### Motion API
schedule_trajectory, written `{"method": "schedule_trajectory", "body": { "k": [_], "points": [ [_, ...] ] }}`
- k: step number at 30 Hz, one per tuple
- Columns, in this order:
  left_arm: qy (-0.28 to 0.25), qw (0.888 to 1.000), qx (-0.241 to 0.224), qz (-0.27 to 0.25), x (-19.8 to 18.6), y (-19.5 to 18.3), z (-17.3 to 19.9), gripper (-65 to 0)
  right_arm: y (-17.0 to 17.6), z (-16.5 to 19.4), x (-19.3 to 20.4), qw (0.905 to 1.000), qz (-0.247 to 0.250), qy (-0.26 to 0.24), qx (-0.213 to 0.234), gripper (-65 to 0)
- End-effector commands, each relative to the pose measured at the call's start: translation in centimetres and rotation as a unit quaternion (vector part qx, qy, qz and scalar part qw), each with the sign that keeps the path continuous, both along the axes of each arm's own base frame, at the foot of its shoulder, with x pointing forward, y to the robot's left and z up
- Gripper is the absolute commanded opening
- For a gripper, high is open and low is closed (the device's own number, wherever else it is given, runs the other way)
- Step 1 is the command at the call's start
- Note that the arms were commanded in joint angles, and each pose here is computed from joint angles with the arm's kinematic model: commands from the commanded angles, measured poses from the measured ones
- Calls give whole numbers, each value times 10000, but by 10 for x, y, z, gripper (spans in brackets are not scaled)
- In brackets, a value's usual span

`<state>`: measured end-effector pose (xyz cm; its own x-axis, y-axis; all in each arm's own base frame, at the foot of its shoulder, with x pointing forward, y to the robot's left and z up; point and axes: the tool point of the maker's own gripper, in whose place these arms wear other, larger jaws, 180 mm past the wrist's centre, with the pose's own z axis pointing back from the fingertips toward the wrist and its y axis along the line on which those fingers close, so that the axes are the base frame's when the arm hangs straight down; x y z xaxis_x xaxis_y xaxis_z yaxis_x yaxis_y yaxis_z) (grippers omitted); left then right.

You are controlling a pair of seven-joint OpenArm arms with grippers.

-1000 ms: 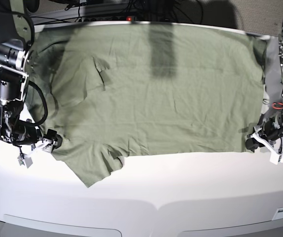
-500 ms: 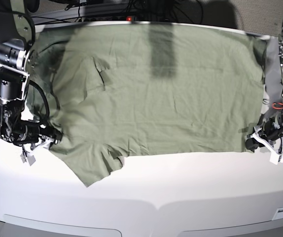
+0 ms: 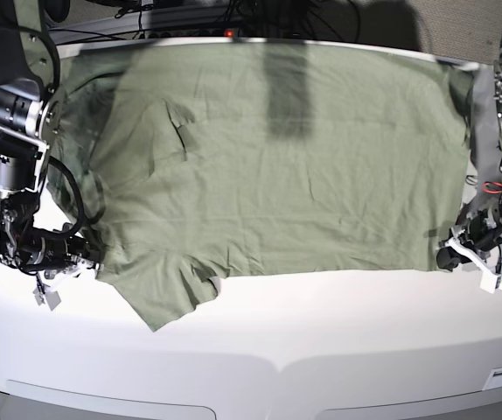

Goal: Fold the T-shirt properly
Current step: 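Lower the right gripper onto the other hem corner and pinch it, then lift both hem corners and fold them over toward the collar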

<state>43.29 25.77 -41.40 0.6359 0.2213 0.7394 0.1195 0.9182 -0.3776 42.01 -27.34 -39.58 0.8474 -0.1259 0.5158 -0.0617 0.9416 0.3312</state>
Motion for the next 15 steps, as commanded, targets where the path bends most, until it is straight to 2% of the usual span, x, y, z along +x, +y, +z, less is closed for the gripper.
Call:
{"method": "schedule_trajectory", "body": {
  "k": [1,8,15],
  "points": [
    [-373,9993,-33,62,17,7,25,-650,-8,27,20,9992,-36,-392,-22,-650],
    [-288,9994,92,-169,18,1,31,-650,-8,36,19,9992,84,-374,-108,-650],
    [-297,9977,340,-512,17,-7,42,-650,-13,50,15,9993,94,-367,73,-650]
  ]
}}
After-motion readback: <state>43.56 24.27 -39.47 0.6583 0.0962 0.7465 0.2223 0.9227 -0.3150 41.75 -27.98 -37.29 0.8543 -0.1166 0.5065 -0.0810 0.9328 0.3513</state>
